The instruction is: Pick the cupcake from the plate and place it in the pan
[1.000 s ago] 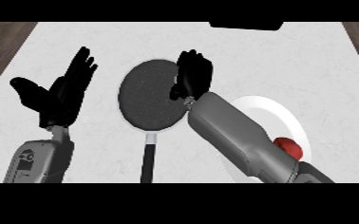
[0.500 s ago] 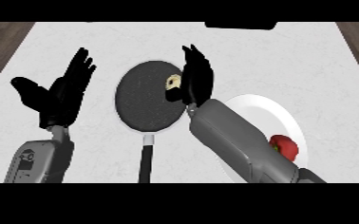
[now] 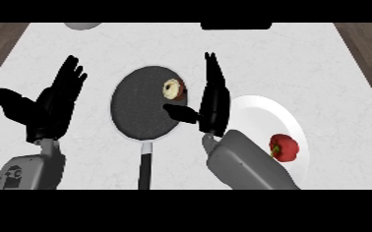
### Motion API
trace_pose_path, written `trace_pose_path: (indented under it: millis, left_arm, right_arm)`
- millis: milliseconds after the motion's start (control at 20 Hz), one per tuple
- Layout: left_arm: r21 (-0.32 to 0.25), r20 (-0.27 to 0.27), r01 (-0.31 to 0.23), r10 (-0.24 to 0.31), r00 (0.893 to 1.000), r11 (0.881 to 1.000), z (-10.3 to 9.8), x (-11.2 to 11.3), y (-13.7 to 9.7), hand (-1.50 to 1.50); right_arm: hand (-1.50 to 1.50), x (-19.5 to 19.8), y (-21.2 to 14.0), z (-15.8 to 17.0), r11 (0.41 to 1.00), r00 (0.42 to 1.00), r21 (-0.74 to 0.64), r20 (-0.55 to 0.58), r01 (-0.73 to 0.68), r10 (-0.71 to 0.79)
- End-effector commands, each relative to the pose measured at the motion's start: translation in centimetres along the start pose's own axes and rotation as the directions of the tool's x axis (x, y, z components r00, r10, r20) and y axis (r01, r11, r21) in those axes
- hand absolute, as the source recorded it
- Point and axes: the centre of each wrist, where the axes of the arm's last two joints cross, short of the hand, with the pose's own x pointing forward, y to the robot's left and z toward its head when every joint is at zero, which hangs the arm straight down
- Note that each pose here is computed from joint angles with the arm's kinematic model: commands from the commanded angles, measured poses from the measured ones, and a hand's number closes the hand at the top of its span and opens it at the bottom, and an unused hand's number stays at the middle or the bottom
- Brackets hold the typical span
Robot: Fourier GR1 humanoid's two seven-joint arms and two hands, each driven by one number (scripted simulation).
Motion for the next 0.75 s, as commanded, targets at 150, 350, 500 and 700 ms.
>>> trace_pose_path:
  millis: [150,350,500,700]
  left_arm:
    - [0.012,0.004,-0.004,0.004,1.0,1.0,-0.7,0.0,1.3,0.0]
    - [-0.007,0.01,0.008,-0.008,1.0,1.0,0.3,-0.1,0.7,0.0]
    - [-0.017,-0.004,0.015,-0.015,1.0,1.0,1.2,0.2,-0.1,0.0]
    - [-0.012,0.004,0.02,-0.02,1.0,1.0,0.9,1.1,-0.5,0.0]
  right_arm:
    - [-1.5,-1.8,-7.1,5.0,0.974,0.974,0.045,0.031,0.222,-0.223]
    - [-1.5,-2.6,-10.0,8.4,0.971,0.971,0.069,0.055,0.228,-0.232]
    - [-1.5,-3.4,-10.7,8.1,0.979,0.977,0.022,0.063,0.2,-0.201]
    - [-1.5,-3.8,-11.4,11.0,0.984,0.983,0.039,0.054,0.171,-0.173]
